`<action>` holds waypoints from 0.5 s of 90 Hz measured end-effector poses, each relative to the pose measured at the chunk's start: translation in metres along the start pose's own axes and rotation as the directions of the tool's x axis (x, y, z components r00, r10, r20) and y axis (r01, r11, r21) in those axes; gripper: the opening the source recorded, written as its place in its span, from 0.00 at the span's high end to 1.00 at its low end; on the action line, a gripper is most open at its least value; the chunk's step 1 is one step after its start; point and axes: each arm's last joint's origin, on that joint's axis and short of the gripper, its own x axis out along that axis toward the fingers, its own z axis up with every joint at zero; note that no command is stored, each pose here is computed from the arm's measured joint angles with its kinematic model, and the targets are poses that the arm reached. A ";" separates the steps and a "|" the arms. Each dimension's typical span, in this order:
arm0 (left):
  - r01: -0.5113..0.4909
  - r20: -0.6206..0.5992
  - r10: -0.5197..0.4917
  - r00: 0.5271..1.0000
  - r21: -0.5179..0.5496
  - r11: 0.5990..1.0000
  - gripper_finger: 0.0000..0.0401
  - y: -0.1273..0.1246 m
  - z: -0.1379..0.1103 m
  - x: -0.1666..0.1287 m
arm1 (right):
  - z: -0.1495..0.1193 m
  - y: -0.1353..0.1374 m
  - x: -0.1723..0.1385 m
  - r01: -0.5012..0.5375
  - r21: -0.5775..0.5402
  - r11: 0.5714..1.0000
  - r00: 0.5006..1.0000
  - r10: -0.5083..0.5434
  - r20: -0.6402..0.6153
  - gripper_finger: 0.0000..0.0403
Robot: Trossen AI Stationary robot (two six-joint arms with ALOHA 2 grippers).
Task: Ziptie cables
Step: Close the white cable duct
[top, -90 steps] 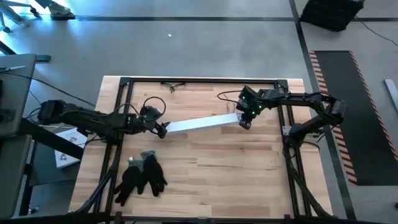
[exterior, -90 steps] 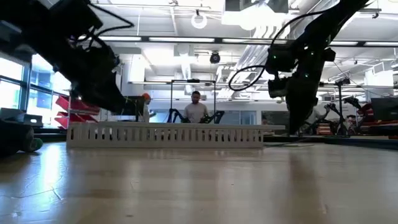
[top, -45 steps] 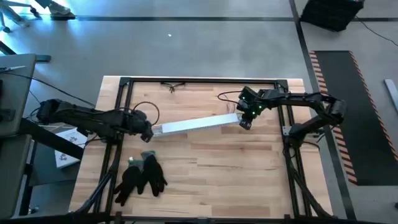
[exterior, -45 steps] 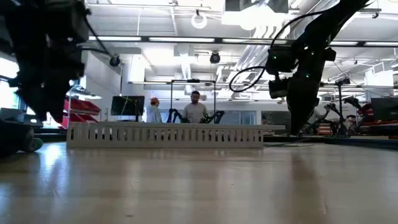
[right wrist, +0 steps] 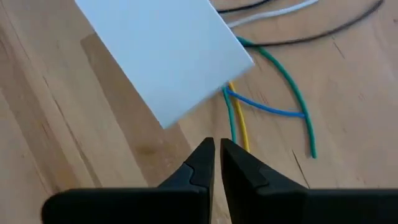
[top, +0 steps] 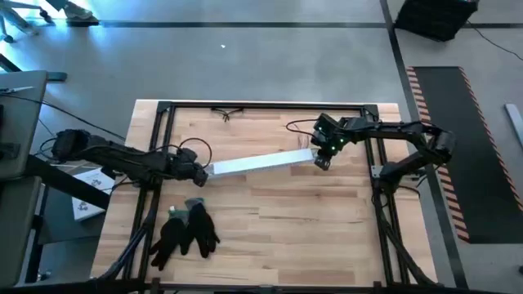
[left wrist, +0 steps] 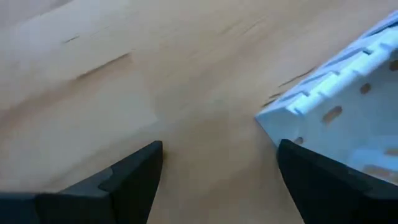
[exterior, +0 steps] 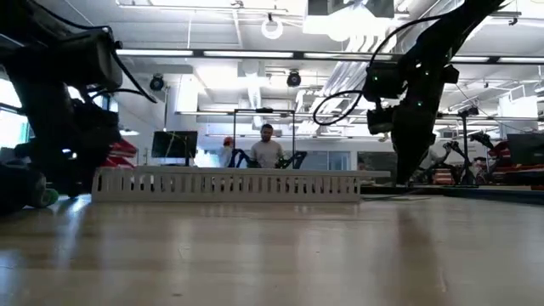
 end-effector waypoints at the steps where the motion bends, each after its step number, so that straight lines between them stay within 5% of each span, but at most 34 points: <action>1: -0.002 0.002 0.002 1.000 0.000 1.000 0.26 0.000 0.000 0.001 | 0.000 0.000 0.000 0.000 0.000 1.000 1.000 0.000 0.001 0.97; 45: -0.011 0.115 0.010 0.993 0.007 1.000 0.26 -0.012 0.004 0.013 | 0.001 -0.001 0.000 0.016 0.007 1.000 1.000 -0.016 0.013 0.97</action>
